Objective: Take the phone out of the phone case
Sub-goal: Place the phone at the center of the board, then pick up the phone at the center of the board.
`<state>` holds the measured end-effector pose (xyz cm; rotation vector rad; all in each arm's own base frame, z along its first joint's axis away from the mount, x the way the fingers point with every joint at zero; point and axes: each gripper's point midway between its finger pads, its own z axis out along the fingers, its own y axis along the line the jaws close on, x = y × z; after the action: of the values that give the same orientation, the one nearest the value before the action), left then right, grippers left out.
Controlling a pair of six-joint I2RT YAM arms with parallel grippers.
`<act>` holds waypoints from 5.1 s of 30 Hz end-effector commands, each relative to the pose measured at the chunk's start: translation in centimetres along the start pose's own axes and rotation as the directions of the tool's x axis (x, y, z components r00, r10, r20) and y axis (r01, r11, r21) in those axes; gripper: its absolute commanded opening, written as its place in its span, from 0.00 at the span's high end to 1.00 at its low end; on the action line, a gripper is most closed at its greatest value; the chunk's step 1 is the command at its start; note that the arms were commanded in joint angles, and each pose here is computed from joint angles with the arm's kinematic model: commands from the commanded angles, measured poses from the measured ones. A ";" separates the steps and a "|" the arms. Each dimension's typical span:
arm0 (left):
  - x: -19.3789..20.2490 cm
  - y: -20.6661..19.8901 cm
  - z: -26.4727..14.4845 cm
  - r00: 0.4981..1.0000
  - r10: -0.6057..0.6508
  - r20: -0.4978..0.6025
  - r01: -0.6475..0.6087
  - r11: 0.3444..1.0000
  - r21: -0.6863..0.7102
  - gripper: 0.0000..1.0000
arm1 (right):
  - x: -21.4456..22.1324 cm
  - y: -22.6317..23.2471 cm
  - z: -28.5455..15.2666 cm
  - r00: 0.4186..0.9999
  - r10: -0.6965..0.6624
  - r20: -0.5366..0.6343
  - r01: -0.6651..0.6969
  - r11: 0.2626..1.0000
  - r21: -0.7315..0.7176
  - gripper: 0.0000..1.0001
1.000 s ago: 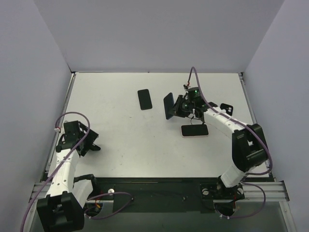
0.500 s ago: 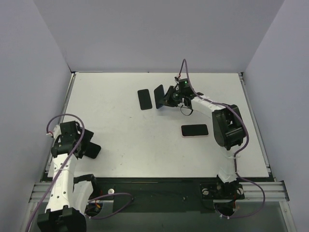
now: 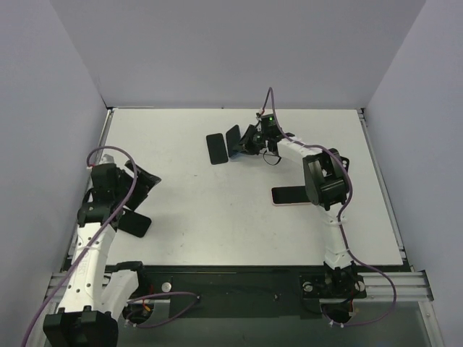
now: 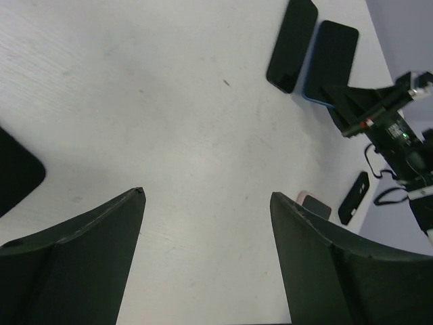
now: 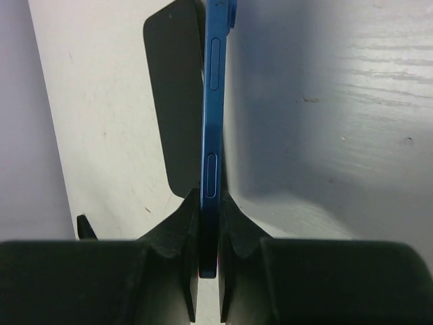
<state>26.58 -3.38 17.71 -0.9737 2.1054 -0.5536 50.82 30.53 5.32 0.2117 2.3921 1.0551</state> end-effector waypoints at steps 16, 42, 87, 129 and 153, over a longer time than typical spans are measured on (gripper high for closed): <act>-0.6 -18.3 -2.1 0.981 0.192 -0.009 -0.160 0.844 0.511 0.14 | 0.8 -3.0 -1.9 0.996 -0.013 -0.092 0.021 0.996 0.085 0.65; 4.7 -20.4 -2.3 0.817 0.553 0.162 -0.535 0.625 0.568 0.14 | 10.0 -15.9 -25.0 0.744 0.274 0.609 -0.635 0.574 0.517 0.00; 7.0 -21.1 -2.9 0.823 0.562 0.087 -0.470 0.587 0.659 0.16 | 13.7 -12.9 -21.2 0.986 0.168 -0.015 -0.146 0.897 0.416 0.03; 7.3 -20.4 -1.4 0.822 0.568 0.051 -0.465 0.616 0.635 0.16 | 20.1 -12.3 -17.8 0.702 -0.313 -0.639 0.704 0.441 0.557 0.14; 9.4 -18.5 5.2 0.868 0.309 -0.389 0.044 0.731 0.681 0.14 | 14.8 -0.2 -17.4 0.934 -0.349 0.077 0.323 0.916 0.239 1.00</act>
<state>35.94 -19.13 19.25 -0.3489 2.1642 -1.1962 25.60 21.61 2.79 -0.2506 2.5985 0.3204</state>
